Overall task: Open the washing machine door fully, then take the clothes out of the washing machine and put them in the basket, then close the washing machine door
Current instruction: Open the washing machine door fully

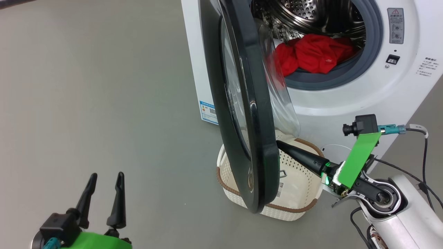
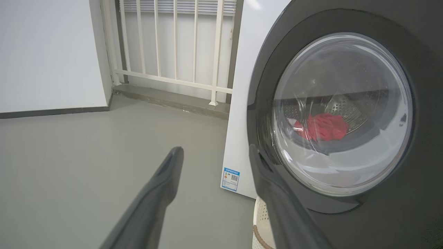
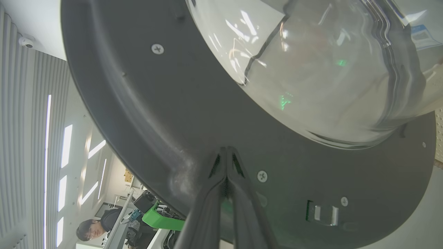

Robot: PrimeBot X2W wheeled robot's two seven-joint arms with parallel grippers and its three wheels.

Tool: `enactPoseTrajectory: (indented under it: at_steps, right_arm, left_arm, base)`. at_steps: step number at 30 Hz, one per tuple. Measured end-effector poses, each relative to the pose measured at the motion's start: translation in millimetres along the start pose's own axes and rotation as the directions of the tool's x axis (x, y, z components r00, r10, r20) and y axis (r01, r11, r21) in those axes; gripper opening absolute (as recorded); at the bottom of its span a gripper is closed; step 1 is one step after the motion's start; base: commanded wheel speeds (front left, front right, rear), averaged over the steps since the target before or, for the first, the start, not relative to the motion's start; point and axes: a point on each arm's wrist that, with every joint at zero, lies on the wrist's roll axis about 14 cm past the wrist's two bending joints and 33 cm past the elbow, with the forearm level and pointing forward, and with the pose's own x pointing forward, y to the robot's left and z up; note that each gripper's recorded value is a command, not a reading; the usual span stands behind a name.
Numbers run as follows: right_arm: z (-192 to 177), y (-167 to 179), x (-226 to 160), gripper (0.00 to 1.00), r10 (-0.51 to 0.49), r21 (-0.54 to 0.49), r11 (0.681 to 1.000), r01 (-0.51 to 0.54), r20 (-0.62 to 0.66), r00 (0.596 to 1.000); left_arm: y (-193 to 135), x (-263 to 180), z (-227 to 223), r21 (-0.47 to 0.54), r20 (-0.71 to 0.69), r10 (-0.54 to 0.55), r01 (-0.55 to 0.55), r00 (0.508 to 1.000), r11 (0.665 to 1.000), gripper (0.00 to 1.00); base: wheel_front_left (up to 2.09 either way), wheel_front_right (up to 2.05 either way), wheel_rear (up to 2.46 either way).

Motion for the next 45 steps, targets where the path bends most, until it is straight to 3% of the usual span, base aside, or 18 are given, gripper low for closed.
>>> enactPoseTrajectory:
  at_steps: [5, 8, 11, 12, 14, 22, 29, 39, 45]
  right_arm:
    - [8, 0, -6, 0.03, -0.003, -0.004, 1.0, 0.003, 0.038, 0.999]
    - [12, 0, -11, 0.33, -0.011, -0.019, 1.0, 0.012, 0.06, 0.998]
    - [13, -1, -18, 0.49, -0.019, -0.018, 1.0, 0.02, 0.083, 0.996]
    - [12, -3, -21, 0.62, -0.025, -0.015, 1.0, 0.026, 0.088, 0.996]
    - [13, -5, -27, 0.99, -0.036, -0.018, 0.999, 0.038, 0.106, 0.994]
    - [32, 0, -51, 1.0, -0.055, -0.093, 0.993, 0.078, 0.235, 0.971]
    - [48, -5, -83, 1.0, -0.104, -0.233, 0.95, 0.209, 0.393, 0.914]
    - [58, -8, -133, 1.0, -0.111, -0.379, 0.838, 0.393, 0.587, 0.802]
    - [55, -17, -166, 1.0, -0.112, -0.402, 0.766, 0.501, 0.685, 0.72]
  left_arm:
    - [-2, 1, -2, -0.001, -0.004, -0.006, 0.006, 1.0, 1.0, 1.0]
    - [-6, 4, -2, -0.002, -0.005, -0.018, 0.018, 1.0, 1.0, 1.0]
    - [-11, 6, -3, -0.005, -0.006, -0.035, 0.035, 0.999, 0.999, 1.0]
    - [-13, 7, -3, -0.006, -0.006, -0.041, 0.041, 0.999, 0.999, 1.0]
    - [-17, 9, -4, -0.009, -0.006, -0.054, 0.054, 0.999, 0.999, 1.0]
    - [-33, 14, -11, -0.021, -0.022, -0.101, 0.1, 0.995, 0.995, 1.0]
    - [-49, 21, -14, -0.023, -0.028, -0.149, 0.149, 0.988, 0.989, 1.0]
    - [-77, 30, -18, -0.039, -0.029, -0.232, 0.23, 0.972, 0.972, 1.0]
    - [-92, 30, -23, -0.047, -0.042, -0.274, 0.272, 0.961, 0.961, 1.0]
  base:
    - [0.0, 0.0, 0.0]
    - [0.0, 0.0, 0.0]
    - [0.0, 0.0, 0.0]
    - [0.0, 0.0, 0.0]
    - [0.0, 0.0, 0.0]
    - [0.0, 0.0, 0.0]
    - [0.0, 0.0, 0.0]
    - [0.0, 0.0, 0.0]
    - [0.0, 0.0, 0.0]
